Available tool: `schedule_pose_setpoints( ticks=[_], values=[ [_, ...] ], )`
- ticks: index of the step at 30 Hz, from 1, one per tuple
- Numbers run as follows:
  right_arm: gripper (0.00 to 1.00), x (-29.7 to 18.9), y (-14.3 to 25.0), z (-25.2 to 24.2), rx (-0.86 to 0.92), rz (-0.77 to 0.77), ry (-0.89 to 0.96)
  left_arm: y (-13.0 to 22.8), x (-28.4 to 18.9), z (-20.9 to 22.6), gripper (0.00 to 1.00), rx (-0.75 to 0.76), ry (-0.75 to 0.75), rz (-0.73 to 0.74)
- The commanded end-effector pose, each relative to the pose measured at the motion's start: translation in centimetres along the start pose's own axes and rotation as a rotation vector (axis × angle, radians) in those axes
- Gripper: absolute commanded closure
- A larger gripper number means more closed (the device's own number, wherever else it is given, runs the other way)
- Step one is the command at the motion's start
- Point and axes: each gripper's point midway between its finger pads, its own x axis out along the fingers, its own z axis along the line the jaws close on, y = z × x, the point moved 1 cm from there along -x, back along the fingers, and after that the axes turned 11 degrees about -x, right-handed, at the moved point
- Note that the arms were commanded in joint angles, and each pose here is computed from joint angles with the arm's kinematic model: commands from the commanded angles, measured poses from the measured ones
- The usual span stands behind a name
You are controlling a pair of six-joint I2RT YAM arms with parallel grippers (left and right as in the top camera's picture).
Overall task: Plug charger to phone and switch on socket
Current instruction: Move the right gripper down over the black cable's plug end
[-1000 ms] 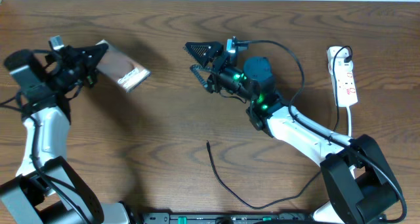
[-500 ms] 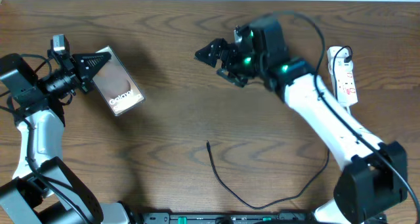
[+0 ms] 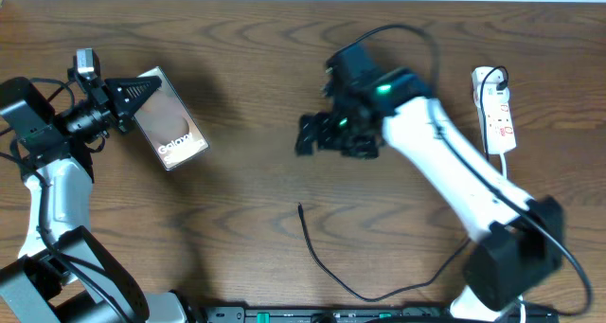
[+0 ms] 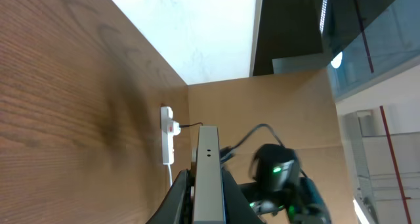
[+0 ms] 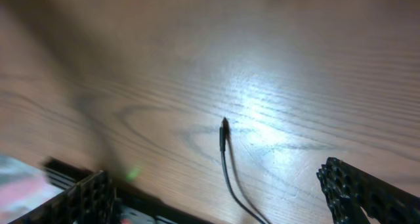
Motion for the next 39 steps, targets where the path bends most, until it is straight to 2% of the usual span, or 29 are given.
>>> schedule_pose_setpoints(
  ticks=[1,5,9,27,31,35,39],
  values=[
    [0.01,3.3,1.3,1.3,-0.099,0.075,0.051,0.5,-0.1,-0.1,0.92,0.008,0.012,0.029],
    [0.01,6.4,2.3,0.7,-0.070,0.124,0.166,0.5,-0.1,-0.1,0.93,0.007,0.012,0.029],
    [0.01,8.4,3.3,0.6,-0.043,0.181,0.197,0.5,-0.1,-0.1,0.93,0.008,0.012,0.029],
    [0.01,10.9,8.9,0.1,-0.022,0.283,0.361,0.5,-0.1,-0.1,0.93,0.030,0.012,0.029],
    [0.11,11.4,9.3,0.1,-0.022,0.280,0.363,0.5,-0.1,-0.1,0.93,0.030,0.012,0.029],
    [0.16,12.1,9.3,-0.2,-0.013,0.269,0.362,0.5,-0.1,-0.1,0.92,0.030,0.012,0.029],
    [0.28,12.5,9.3,-0.4,-0.011,0.260,0.356,0.5,-0.1,-0.1,0.93,0.030,0.012,0.029]
  ],
)
